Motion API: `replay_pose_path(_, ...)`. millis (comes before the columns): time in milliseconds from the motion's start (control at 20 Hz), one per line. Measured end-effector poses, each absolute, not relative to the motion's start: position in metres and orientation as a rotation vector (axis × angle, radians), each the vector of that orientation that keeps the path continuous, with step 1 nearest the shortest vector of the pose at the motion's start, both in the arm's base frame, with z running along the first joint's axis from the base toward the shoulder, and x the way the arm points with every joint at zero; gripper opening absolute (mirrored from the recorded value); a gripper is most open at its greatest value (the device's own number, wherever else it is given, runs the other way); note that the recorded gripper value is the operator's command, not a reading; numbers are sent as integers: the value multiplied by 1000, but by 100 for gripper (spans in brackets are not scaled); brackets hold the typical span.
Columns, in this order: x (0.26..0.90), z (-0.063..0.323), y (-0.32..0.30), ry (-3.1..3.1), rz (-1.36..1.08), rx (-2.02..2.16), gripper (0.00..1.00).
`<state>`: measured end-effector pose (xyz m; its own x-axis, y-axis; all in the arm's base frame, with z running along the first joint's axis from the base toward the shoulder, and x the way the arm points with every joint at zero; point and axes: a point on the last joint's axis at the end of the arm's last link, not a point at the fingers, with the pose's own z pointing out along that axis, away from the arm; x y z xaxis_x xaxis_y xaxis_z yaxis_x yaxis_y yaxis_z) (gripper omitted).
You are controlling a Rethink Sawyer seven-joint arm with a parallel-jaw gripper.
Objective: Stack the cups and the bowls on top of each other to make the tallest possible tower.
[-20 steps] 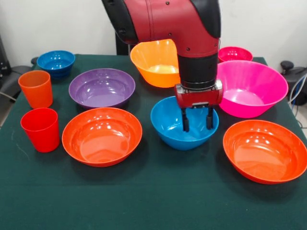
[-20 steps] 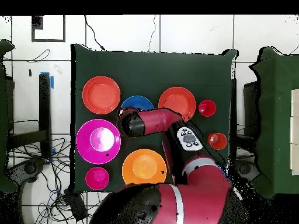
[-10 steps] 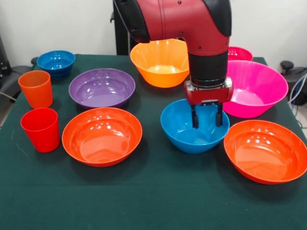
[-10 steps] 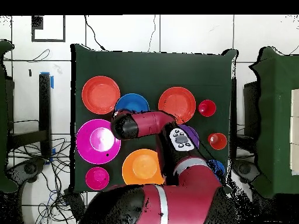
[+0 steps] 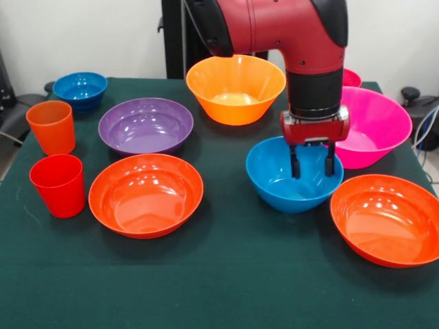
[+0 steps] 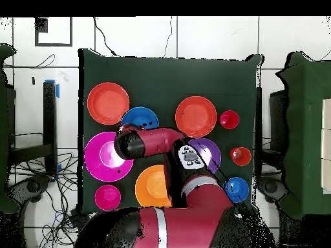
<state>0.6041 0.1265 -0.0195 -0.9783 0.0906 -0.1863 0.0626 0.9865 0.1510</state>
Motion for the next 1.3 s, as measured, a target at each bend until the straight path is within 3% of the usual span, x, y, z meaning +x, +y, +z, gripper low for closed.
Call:
replay_pose_path(650,610,24,127,2898,198,135,100)
replay_pose_path(1300,610,26,125,2913,193,158,100)
